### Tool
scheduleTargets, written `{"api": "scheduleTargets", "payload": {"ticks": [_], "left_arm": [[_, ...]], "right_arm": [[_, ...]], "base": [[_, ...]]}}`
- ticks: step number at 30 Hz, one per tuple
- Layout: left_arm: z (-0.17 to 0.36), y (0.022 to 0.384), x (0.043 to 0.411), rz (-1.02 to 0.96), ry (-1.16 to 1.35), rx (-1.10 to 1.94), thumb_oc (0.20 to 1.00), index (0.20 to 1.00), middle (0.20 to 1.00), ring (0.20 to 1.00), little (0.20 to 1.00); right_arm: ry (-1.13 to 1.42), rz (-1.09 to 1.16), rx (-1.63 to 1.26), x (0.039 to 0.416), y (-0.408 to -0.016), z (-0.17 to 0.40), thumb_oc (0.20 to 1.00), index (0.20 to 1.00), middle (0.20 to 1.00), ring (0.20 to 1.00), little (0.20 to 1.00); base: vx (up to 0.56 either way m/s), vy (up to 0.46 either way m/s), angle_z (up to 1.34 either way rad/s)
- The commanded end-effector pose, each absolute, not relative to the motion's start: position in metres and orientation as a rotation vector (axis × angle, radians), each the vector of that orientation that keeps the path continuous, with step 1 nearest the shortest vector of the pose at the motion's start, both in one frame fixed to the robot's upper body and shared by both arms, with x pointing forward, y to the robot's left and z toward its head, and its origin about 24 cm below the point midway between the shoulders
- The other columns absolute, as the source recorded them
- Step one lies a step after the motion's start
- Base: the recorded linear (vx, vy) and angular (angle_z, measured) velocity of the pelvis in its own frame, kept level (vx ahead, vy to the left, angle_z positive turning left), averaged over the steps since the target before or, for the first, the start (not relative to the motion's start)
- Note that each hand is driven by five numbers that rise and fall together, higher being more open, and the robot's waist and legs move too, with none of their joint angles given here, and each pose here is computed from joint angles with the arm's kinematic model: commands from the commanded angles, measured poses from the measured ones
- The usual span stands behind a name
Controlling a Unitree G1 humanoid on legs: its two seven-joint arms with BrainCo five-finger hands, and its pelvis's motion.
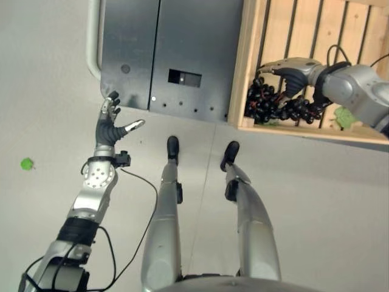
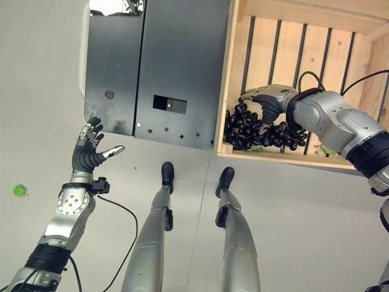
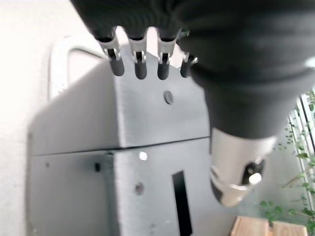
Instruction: Pick up the fruits from the basket on one side to the basket on the other side
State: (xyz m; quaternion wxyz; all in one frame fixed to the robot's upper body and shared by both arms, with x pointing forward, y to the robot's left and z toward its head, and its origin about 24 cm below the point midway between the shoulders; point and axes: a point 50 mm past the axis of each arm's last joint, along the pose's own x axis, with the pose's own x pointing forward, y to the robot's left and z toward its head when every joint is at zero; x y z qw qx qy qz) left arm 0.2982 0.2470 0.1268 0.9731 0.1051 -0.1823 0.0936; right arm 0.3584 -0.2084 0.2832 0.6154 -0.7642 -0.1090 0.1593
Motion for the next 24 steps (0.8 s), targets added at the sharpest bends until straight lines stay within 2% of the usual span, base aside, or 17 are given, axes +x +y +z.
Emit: {"api": "scheduleTargets", "payload": {"ticks": [1, 16, 24], "left_arm": [[0.157, 0.252, 0.287, 0.203, -0.514, 0.225, 1.000, 1.000, 1.000, 1.000, 1.000], [0.159, 0.250, 0.289, 0.185, -0.514, 0.229, 1.000, 1.000, 1.000, 1.000, 1.000], [0.158, 0.246, 0.290, 0.160, -0.508, 0.243, 1.000, 1.000, 1.000, 1.000, 1.000]], "right_arm": [[-0.272, 0.308, -1.827, 0.352, -0.213, 0.305, 1.000, 1.000, 1.000, 1.000, 1.000], [-0.121, 0.370, -1.840, 0.359, -0.218, 0.280, 1.000, 1.000, 1.000, 1.000, 1.000], [-0.030, 0.311, -1.818, 0.362, -0.239, 0.278, 1.000, 1.000, 1.000, 1.000, 1.000]], "base": [[0.00, 0.000, 0.00], [0.00, 0.005, 0.02], [0.00, 0.000, 0.00]]}}
